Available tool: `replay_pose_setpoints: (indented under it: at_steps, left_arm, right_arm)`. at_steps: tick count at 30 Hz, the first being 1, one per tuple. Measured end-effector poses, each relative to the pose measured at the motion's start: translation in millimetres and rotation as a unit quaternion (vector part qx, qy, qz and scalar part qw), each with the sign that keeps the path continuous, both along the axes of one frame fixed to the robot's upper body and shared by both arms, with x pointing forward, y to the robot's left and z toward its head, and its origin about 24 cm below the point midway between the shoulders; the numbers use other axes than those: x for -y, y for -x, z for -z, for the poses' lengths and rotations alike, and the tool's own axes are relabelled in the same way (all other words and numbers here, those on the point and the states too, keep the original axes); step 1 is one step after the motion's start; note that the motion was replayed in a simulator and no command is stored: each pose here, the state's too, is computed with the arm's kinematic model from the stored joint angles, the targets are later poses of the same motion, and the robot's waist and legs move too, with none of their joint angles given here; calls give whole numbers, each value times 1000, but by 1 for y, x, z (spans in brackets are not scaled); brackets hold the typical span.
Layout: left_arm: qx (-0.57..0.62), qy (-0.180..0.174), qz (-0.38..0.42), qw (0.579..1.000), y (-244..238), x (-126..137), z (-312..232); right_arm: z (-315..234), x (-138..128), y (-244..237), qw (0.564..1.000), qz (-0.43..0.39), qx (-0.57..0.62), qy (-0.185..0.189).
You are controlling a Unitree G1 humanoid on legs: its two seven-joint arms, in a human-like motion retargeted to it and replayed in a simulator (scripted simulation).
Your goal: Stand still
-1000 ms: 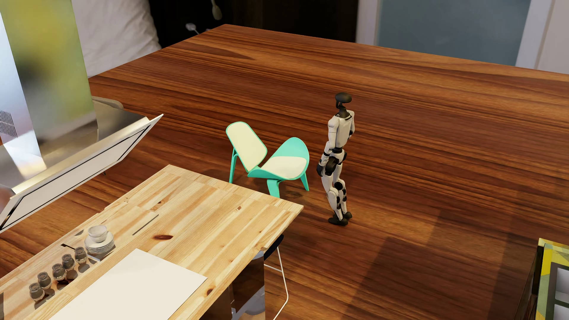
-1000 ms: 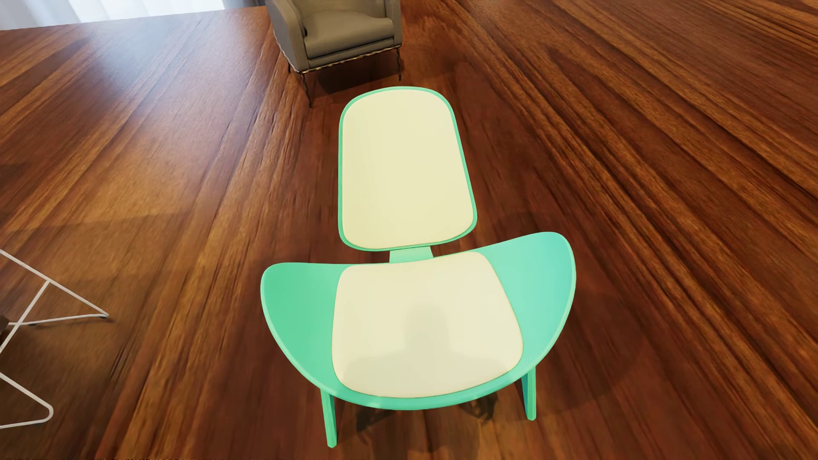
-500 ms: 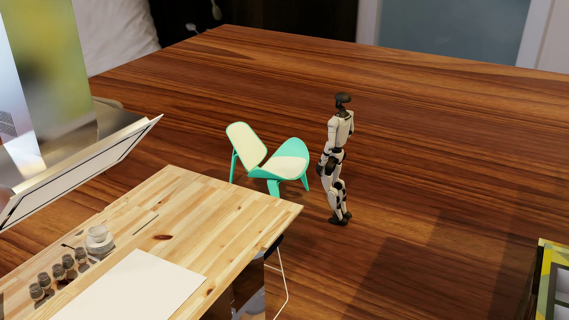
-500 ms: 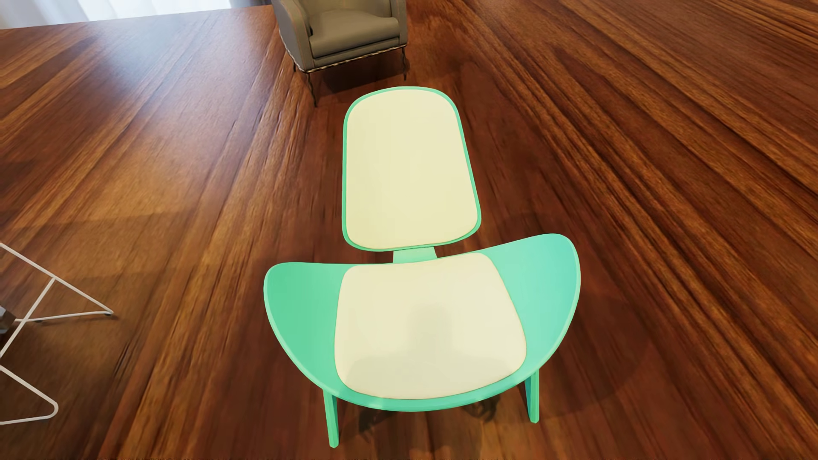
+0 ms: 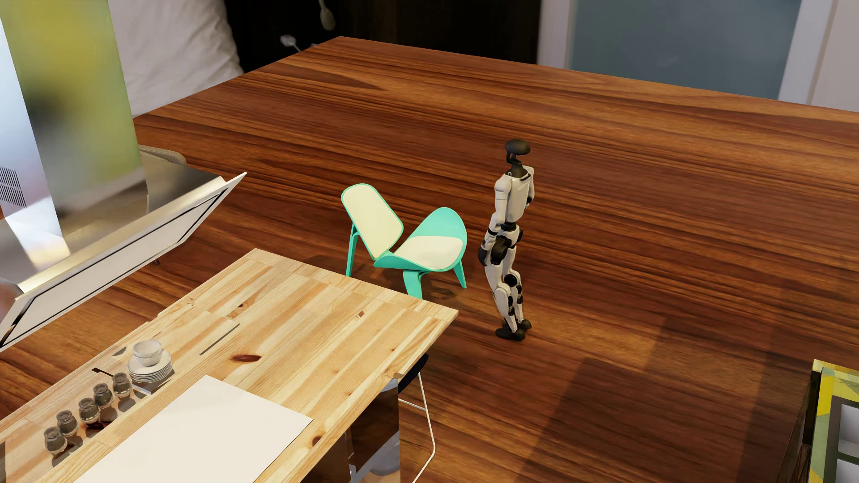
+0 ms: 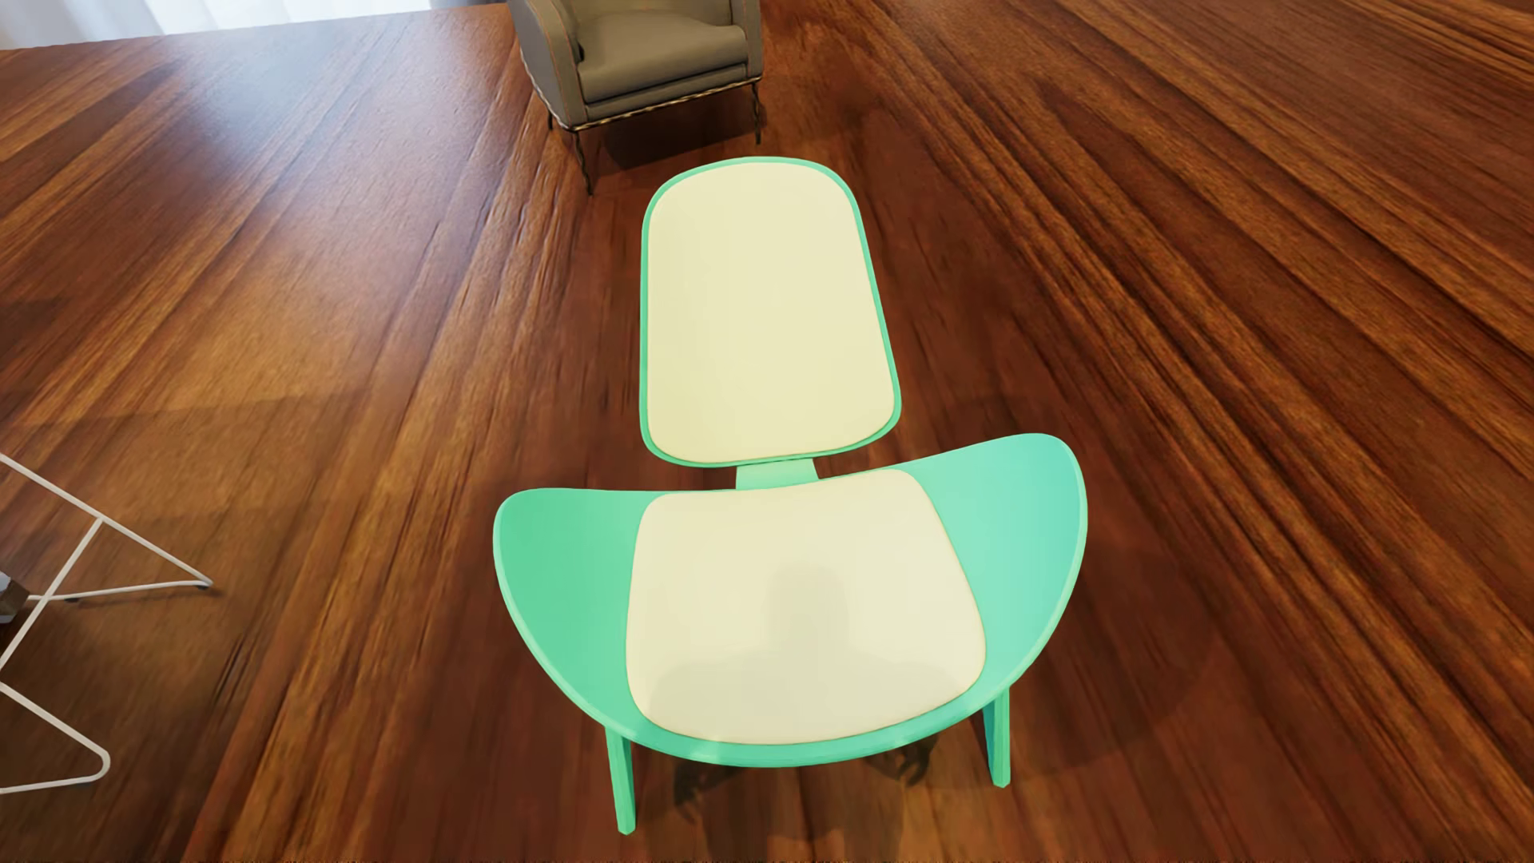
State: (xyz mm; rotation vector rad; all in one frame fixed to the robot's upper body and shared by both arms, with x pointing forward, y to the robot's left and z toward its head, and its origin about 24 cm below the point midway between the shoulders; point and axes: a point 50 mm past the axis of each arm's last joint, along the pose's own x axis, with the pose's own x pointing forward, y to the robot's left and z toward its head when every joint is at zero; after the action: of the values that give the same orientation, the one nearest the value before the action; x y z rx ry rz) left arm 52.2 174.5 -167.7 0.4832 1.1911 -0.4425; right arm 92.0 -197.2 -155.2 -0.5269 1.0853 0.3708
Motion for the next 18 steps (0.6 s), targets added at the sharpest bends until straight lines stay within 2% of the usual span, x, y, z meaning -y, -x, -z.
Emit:
replay_pose_setpoints:
  at_steps: [18]
  left_arm:
    - [-2, -3, -29, 1000, 1, -4, 1]
  right_arm:
    - [0, 1, 2, 1000, 17, 0, -3]
